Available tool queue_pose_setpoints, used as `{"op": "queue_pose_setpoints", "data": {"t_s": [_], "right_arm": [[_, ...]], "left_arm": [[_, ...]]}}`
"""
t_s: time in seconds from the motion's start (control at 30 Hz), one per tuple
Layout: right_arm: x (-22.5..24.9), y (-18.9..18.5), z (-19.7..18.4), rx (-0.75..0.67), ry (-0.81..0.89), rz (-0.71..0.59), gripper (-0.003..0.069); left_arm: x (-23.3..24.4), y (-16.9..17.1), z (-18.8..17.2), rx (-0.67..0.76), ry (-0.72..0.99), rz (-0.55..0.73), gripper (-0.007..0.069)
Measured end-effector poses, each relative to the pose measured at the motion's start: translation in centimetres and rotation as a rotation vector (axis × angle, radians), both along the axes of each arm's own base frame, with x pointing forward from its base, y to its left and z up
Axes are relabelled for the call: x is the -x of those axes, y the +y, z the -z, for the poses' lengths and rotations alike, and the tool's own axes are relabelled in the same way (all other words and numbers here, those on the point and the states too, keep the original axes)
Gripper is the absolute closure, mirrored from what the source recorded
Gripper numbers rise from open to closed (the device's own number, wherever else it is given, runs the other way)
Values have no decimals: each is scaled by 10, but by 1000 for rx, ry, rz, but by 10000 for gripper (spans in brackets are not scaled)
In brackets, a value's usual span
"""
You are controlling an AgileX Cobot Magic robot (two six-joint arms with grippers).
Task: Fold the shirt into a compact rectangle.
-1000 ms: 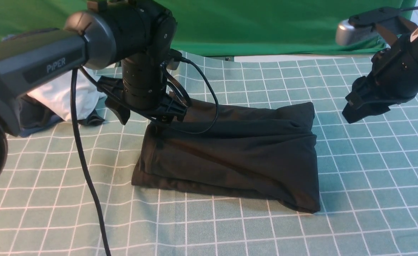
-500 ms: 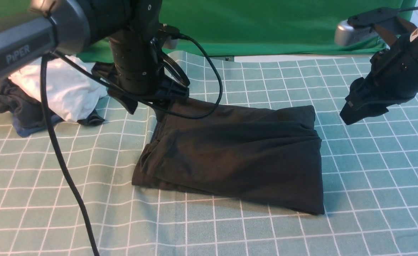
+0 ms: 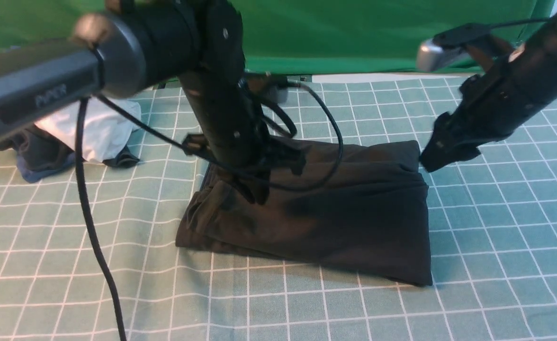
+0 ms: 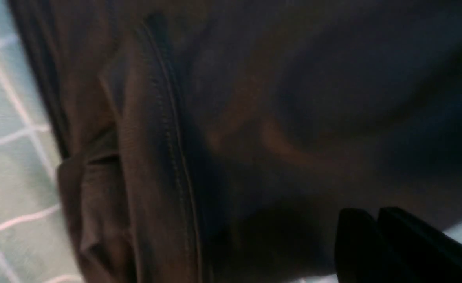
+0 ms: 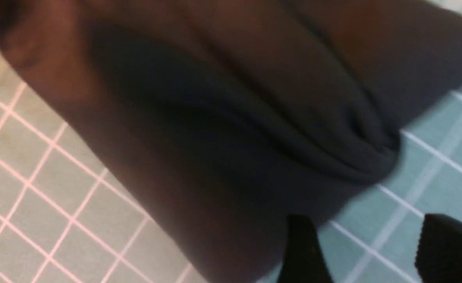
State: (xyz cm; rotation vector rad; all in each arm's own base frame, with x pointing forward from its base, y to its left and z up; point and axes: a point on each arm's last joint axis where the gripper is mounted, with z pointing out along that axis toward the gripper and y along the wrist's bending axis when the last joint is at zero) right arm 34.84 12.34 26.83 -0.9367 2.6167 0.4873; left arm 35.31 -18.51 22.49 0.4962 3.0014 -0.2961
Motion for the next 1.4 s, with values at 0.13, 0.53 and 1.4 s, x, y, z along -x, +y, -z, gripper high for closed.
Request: {"op": "queue_pose_setpoints", "data": {"t_s": [0.13, 0.53, 1.4], "right_arm": [[-9, 10, 12, 12, 6, -37, 219], [-30, 23, 60, 130, -1, -111, 260], [-45, 12, 59, 81, -87, -27, 412]], "left_arm": [[-3, -1, 27, -18, 30, -9, 615], [-10, -3, 57, -42, 64, -42, 615], [-14, -2, 51, -61, 32, -31, 615]]}}
